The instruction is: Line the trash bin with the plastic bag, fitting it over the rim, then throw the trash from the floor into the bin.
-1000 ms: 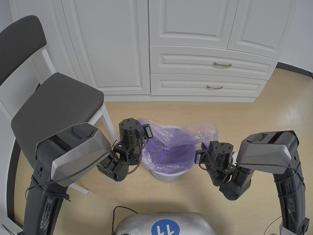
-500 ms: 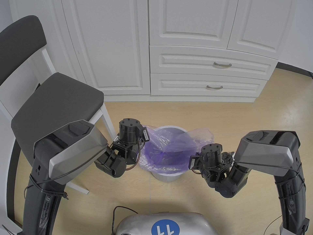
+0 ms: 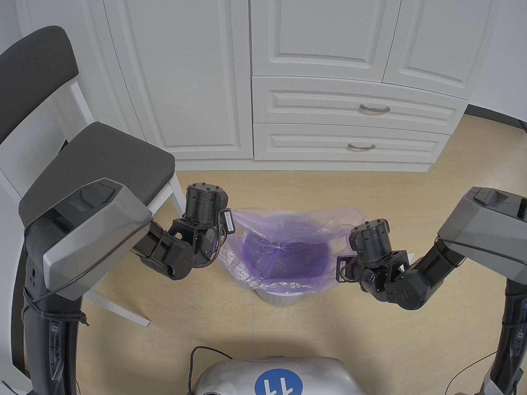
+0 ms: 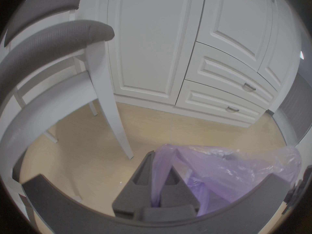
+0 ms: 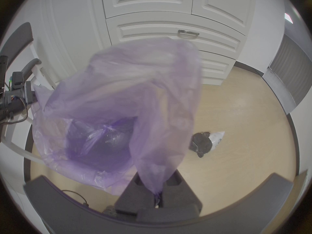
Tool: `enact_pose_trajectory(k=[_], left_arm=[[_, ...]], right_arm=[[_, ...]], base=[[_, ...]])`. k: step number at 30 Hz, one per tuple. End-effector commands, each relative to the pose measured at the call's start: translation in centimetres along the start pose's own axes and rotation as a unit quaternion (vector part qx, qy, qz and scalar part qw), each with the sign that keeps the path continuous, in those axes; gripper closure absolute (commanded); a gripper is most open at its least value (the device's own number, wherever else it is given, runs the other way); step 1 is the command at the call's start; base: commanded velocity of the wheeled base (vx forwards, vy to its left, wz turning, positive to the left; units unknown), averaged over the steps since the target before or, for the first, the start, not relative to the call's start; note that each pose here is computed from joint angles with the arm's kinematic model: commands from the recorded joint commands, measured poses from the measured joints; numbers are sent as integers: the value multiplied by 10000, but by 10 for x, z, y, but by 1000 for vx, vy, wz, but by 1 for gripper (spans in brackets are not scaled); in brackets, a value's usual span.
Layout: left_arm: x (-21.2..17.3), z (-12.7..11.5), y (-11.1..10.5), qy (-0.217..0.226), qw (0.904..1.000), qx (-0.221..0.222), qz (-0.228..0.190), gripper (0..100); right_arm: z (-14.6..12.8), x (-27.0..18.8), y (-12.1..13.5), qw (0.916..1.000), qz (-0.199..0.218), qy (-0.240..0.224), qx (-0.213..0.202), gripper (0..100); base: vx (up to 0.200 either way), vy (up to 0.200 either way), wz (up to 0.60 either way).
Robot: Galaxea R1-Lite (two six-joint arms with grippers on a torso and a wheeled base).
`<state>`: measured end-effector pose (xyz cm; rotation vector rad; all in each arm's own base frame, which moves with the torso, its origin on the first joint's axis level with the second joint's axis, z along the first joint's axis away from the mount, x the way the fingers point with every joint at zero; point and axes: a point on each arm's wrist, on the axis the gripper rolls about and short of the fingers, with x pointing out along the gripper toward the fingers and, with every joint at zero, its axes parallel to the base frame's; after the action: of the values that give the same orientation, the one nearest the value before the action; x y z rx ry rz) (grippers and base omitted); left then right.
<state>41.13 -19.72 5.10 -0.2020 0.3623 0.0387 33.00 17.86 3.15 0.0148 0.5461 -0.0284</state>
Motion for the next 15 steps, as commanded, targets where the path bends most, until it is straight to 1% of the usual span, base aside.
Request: enact_pose_trajectory(k=[1,3,4,5,7,10,15], left_arm=[[-23,23,11,79,9996,255,107,100],[-26,21,18,167,9987,451,180,100],[-26,21,18,180,9985,473,185,100],[-28,17,22,222,9972,677,208,100],[-30,12,25,303,9949,926,242,100],[-34,9,28,360,9933,1068,247,100],[-38,3,30,468,9909,1238,242,100]], right_arm=[[17,-31,-13,9997,-52,78,-229,100],[16,-41,-18,9985,-91,246,-490,100],[15,-42,-19,9983,-94,259,-512,100],[13,-46,-22,9971,-110,333,-672,100],[9,-50,-25,9957,-133,406,-824,100],[2,-54,-29,9925,-141,517,-1099,100],[-9,-63,-38,9842,-154,711,-1617,100]], base=[[0,0,0],[0,0,0],[0,0,0],[0,0,0],[0,0,0],[0,0,0],[0,0,0]])
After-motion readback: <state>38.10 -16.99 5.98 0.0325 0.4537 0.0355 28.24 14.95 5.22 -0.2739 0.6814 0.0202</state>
